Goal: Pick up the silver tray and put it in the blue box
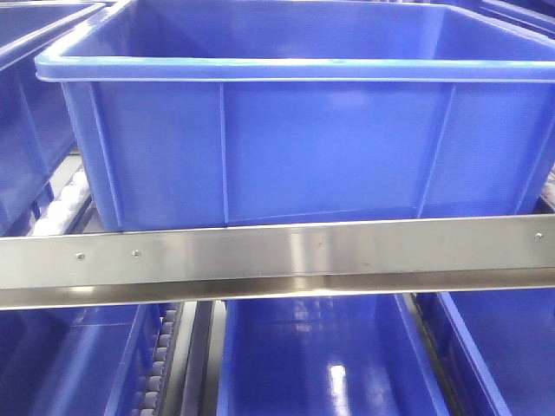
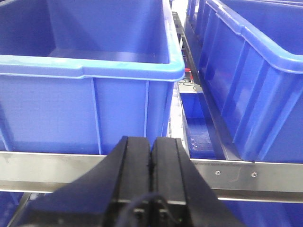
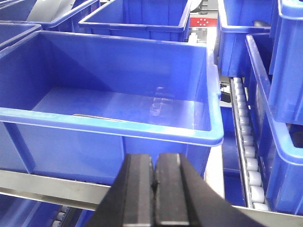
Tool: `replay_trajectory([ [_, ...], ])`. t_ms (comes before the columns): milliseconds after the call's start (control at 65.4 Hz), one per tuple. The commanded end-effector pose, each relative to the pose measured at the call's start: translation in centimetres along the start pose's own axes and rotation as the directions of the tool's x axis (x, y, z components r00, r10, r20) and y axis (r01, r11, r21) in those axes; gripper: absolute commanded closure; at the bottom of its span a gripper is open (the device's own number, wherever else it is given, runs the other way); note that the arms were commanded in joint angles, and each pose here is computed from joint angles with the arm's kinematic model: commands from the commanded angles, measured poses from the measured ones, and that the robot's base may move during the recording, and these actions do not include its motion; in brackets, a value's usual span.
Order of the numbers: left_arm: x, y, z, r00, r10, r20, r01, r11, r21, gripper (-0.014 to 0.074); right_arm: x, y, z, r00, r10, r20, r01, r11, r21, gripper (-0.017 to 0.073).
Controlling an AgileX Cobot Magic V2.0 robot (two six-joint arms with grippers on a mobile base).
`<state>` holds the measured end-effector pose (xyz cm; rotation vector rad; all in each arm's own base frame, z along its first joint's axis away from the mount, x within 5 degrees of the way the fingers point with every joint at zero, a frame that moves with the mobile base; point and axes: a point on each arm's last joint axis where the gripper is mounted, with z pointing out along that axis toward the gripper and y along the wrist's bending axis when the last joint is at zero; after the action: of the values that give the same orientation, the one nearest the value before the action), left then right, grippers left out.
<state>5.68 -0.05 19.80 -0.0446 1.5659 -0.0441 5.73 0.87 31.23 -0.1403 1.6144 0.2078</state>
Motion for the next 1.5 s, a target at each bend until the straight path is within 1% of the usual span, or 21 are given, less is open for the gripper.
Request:
replay_trajectory([
  [0,-1.0,0.1,-0.2,0.994,-0.008,0.112,0.010,1.000,-0.016,0.0696,-1.5,0.3,-0.1,0.995,-0.024,0.096,0.027,0.999,-0.025,0.0510],
  [107,-1.0,0.1,-0.2,0.994,-0.008,0.112,0.010,1.000,-0.016,0.0696,-1.6,0.3,-0.1,0.994,-0.024,0.102,0.027,0.999,-0.027,0.0510],
  [168,-1.0,0.1,-0.2,0.994,-0.008,0.112,0.010,1.000,-0.016,0.0696,-1.5,0.4,0.0,0.993,-0.014,0.116,0.017,0.999,-0.032,0.0510],
  [229,-1.0,0.1,-0.2,0.994,-0.008,0.112,0.010,1.000,-0.016,0.0696,-1.4,0.3,0.0,0.994,-0.015,0.113,0.016,1.000,-0.014,0.0510],
  [291,-1.0,0.1,-0.2,0.994,-0.008,0.112,0.010,1.000,-0.016,0.0696,-1.1,0.2,0.1,0.994,-0.021,0.104,0.019,1.000,0.016,0.0510],
  [306,-1.0,0.1,-0.2,0.994,-0.008,0.112,0.010,1.000,-0.016,0.0696,-1.0,0.1,0.1,0.994,-0.035,0.102,0.033,0.999,0.024,0.0510],
  [382,-1.0,0.1,-0.2,0.994,-0.008,0.112,0.010,1.000,-0.016,0.0696,-0.3,-0.1,0.4,0.993,-0.048,0.105,0.041,0.997,0.071,0.0510],
  [459,-1.0,0.1,-0.2,0.994,-0.008,0.112,0.010,1.000,-0.016,0.0696,0.6,-0.4,0.5,0.990,-0.040,0.134,0.023,0.992,0.127,0.0510],
  [551,-1.0,0.1,-0.2,0.994,-0.008,0.112,0.010,1.000,-0.016,0.0696,2.6,-1.0,0.4,0.984,-0.046,0.175,0.009,0.978,0.208,0.0510],
  [627,-1.0,0.1,-0.2,0.994,-0.008,0.112,0.010,1.000,-0.016,0.0696,4.4,-1.3,0.1,0.978,-0.058,0.199,0.007,0.968,0.251,0.0510],
  [704,-1.0,0.1,-0.2,0.994,-0.008,0.112,0.010,1.000,-0.016,0.0696,6.5,-1.5,0.0,0.980,-0.060,0.190,0.005,0.961,0.278,0.0510],
  [811,-1.0,0.1,-0.2,0.994,-0.008,0.112,0.010,1.000,-0.016,0.0696,8.9,-1.6,-0.2,0.982,-0.056,0.181,0.001,0.957,0.289,0.0510],
  [918,-1.0,0.1,-0.2,0.994,-0.008,0.112,0.010,1.000,-0.016,0.0696,10.4,-1.7,-0.1,0.980,-0.059,0.191,0.001,0.958,0.288,0.0510],
  [933,-1.0,0.1,-0.2,0.994,-0.008,0.112,0.010,1.000,-0.016,0.0696,10.5,-1.7,0.0,0.983,-0.054,0.175,0.001,0.957,0.289,0.0510],
  [1484,-1.0,0.1,-0.2,0.994,-0.008,0.111,0.010,1.000,-0.016,0.0696,10.5,-1.7,0.0,0.984,-0.053,0.171,0.001,0.957,0.289,0.0510],
])
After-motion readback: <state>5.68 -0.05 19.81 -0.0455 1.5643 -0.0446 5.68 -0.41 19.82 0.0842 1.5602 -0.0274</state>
